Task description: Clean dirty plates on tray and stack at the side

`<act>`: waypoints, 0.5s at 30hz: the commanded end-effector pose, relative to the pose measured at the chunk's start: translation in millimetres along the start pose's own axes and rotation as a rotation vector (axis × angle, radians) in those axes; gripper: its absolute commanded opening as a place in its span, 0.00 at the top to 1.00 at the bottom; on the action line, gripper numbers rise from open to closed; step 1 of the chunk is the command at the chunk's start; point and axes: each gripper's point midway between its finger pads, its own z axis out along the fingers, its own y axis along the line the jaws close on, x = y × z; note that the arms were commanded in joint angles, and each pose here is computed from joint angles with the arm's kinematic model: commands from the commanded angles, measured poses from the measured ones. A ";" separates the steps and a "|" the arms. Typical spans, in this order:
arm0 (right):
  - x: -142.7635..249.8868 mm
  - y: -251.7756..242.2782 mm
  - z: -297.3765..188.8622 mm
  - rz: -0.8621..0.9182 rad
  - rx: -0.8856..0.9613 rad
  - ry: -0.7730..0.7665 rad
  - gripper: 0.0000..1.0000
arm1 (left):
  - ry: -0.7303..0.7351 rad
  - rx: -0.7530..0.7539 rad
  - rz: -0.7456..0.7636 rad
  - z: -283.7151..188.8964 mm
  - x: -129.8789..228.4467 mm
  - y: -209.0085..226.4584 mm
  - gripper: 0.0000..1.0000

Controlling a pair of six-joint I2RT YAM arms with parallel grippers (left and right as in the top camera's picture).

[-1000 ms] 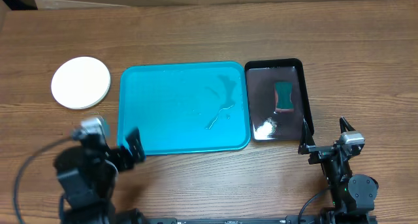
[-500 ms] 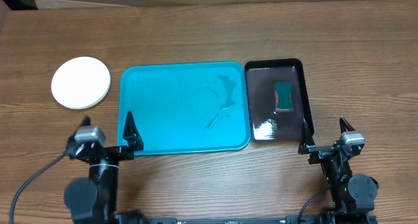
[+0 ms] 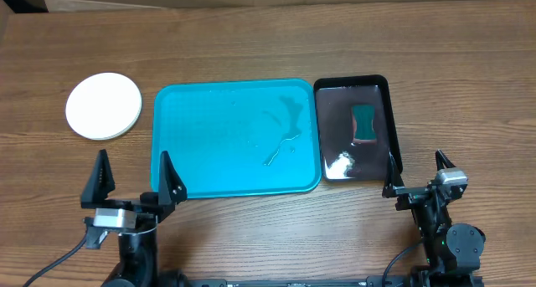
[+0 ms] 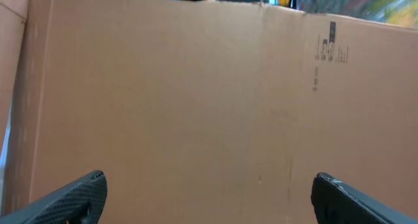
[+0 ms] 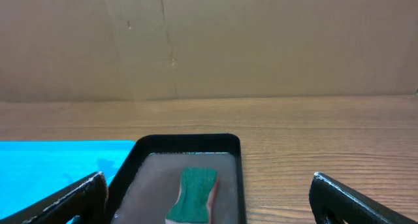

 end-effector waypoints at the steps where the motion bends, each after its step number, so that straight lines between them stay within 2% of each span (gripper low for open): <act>1: 1.3 -0.6 0.0 -0.005 0.001 -0.006 0.00 | 0.019 -0.017 -0.056 -6.0 19.2 5.2 0.00; 7: 1.3 -0.6 0.0 -0.005 0.001 -0.006 0.00 | 0.119 -0.042 -0.110 -12.4 62.9 13.3 0.00; 15: 1.3 -0.6 0.0 -0.005 0.001 -0.006 0.00 | 0.488 -0.229 -0.115 -44.9 151.8 44.5 0.00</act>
